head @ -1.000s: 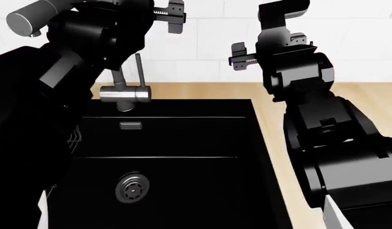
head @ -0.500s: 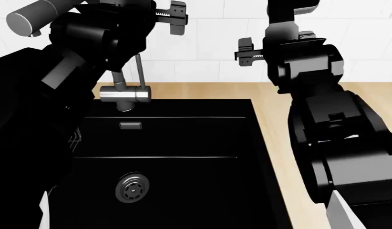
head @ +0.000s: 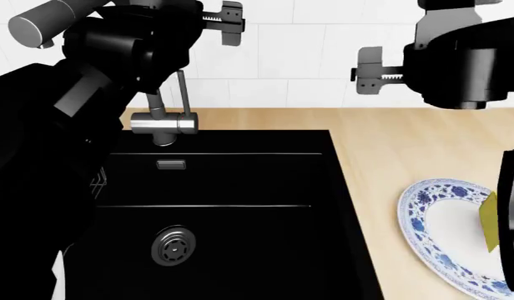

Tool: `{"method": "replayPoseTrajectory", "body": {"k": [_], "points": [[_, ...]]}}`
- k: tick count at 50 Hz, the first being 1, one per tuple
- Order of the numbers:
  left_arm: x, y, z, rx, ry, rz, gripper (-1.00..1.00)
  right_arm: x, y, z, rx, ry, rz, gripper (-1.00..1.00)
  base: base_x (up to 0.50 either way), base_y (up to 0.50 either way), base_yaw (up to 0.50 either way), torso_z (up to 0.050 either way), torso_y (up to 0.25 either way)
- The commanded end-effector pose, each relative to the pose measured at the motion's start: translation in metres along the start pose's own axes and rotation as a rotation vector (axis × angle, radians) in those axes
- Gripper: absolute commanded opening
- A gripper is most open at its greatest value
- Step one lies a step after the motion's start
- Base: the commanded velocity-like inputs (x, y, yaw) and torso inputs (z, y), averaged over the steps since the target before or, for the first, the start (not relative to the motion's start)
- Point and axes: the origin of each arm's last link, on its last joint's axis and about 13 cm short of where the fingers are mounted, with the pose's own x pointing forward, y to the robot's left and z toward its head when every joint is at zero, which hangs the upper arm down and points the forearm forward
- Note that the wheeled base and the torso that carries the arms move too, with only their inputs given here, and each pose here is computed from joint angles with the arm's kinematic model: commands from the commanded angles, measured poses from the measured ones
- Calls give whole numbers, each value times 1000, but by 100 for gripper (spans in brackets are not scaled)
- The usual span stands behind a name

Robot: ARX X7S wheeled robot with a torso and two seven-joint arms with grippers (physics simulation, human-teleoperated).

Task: Pick the cheese from the counter and place it in the sink. Then turn on the sink faucet.

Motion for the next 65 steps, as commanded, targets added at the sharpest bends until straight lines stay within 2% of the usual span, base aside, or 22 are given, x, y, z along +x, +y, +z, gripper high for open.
{"method": "replayPoseTrajectory", "body": {"k": [1, 6, 10, 15, 24, 41, 53, 65], "points": [[0, 1, 0, -1, 0, -2, 100, -60, -27, -29, -131, 68, 7, 100, 0, 0, 0, 0, 0], [0, 1, 0, 2, 1, 0, 100, -74, -40, -33, -116, 84, -15, 100, 0, 0, 0, 0, 0], [0, 1, -1, -1, 3, 2, 100, -79, -45, -40, -141, 135, 1, 100, 0, 0, 0, 0, 0], [1, 2, -4, -1, 7, 3, 100, -90, -51, -45, -157, 138, 14, 100, 0, 0, 0, 0, 0], [2, 4, -6, -8, 12, 6, 100, -104, -65, -50, -121, 187, -30, 100, 0, 0, 0, 0, 0], [3, 3, -9, -3, 17, 1, 100, -134, -87, -59, -83, 174, -65, 100, 0, 0, 0, 0, 0], [3, 3, -12, -9, 22, 3, 100, -126, -106, -70, 15, 196, -107, 100, 0, 0, 0, 0, 0], [3, 5, -12, -11, 26, 7, 100, -97, -114, -81, 104, 224, -125, 100, 0, 0, 0, 0, 0]]}}
